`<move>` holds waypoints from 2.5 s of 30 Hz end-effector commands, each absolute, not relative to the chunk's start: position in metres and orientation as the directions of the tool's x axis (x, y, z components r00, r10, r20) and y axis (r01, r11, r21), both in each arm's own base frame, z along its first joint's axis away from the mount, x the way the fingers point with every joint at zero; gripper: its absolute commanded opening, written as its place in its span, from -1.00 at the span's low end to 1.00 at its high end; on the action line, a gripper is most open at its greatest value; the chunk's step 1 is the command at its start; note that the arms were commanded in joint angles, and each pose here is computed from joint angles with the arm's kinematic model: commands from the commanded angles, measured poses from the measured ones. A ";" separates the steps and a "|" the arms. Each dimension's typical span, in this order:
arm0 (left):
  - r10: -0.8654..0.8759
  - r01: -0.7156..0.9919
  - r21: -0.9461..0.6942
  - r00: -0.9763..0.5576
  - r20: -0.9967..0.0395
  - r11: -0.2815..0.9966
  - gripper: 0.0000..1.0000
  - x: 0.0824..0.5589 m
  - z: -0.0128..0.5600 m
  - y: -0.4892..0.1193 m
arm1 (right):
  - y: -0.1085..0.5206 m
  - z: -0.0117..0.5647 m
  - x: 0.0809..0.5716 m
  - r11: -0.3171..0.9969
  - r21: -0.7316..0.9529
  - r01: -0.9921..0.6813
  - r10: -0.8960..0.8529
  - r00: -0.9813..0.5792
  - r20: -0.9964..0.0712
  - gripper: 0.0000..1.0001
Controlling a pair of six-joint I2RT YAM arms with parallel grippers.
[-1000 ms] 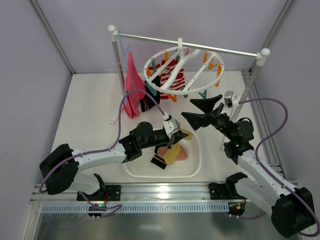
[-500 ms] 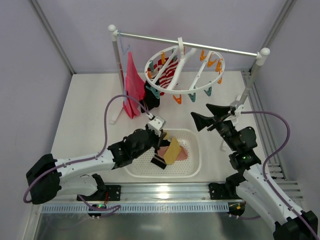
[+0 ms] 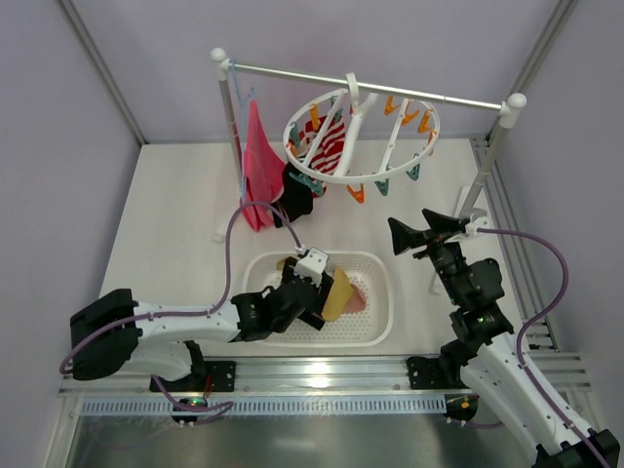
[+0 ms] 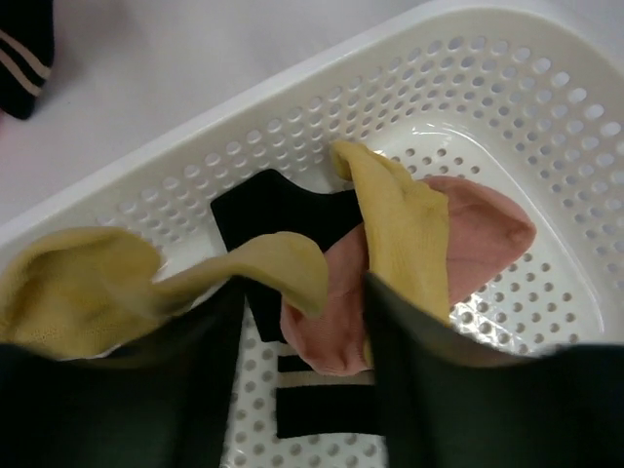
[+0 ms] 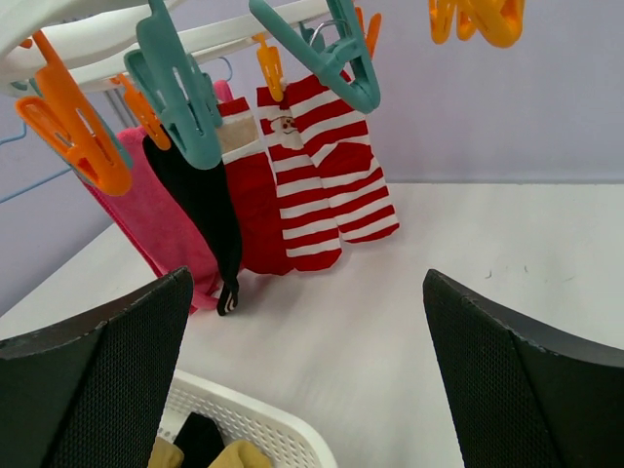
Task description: Remove the socks clipped to the hanger
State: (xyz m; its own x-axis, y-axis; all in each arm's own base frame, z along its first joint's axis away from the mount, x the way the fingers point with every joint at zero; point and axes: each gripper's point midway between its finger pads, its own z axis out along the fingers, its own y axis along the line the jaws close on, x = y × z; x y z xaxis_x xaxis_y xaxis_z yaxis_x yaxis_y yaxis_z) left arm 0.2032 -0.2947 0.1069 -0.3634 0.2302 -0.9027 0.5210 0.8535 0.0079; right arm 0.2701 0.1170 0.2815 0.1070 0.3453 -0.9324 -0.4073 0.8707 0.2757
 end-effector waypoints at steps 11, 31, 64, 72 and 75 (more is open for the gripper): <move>0.162 0.420 0.000 -0.351 -0.922 0.908 0.99 0.192 0.129 -0.276 | 0.110 0.279 0.275 0.891 0.272 -0.364 0.336 0.122 -0.934 0.99; -0.103 0.524 -0.100 -0.024 -0.994 0.846 0.99 0.256 0.267 -0.241 | 0.112 0.283 0.265 0.876 0.260 -0.406 0.348 0.160 -0.924 0.99; -0.111 0.199 -0.097 0.060 -0.992 0.975 0.99 0.426 0.217 -0.235 | 0.124 0.278 0.268 0.858 0.244 -0.452 0.337 0.138 -0.931 0.99; -0.114 0.216 -0.096 0.076 -0.991 0.972 0.45 0.446 0.208 -0.237 | 0.125 0.277 0.270 0.858 0.243 -0.453 0.334 0.131 -0.933 0.99; -0.124 0.230 -0.094 0.117 -0.985 0.969 -0.68 0.443 0.212 -0.235 | 0.126 0.276 0.271 0.857 0.244 -0.454 0.333 0.128 -0.934 0.99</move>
State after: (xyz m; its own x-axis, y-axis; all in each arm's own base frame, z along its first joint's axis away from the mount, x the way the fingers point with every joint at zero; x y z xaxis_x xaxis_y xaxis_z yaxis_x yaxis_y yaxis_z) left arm 0.4418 -0.2329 0.1783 -0.0081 -0.0631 -0.9980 0.2059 0.9765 -0.0634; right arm 0.2716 0.1253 0.2587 0.0671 0.3253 -0.9432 -0.4340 0.8608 0.2660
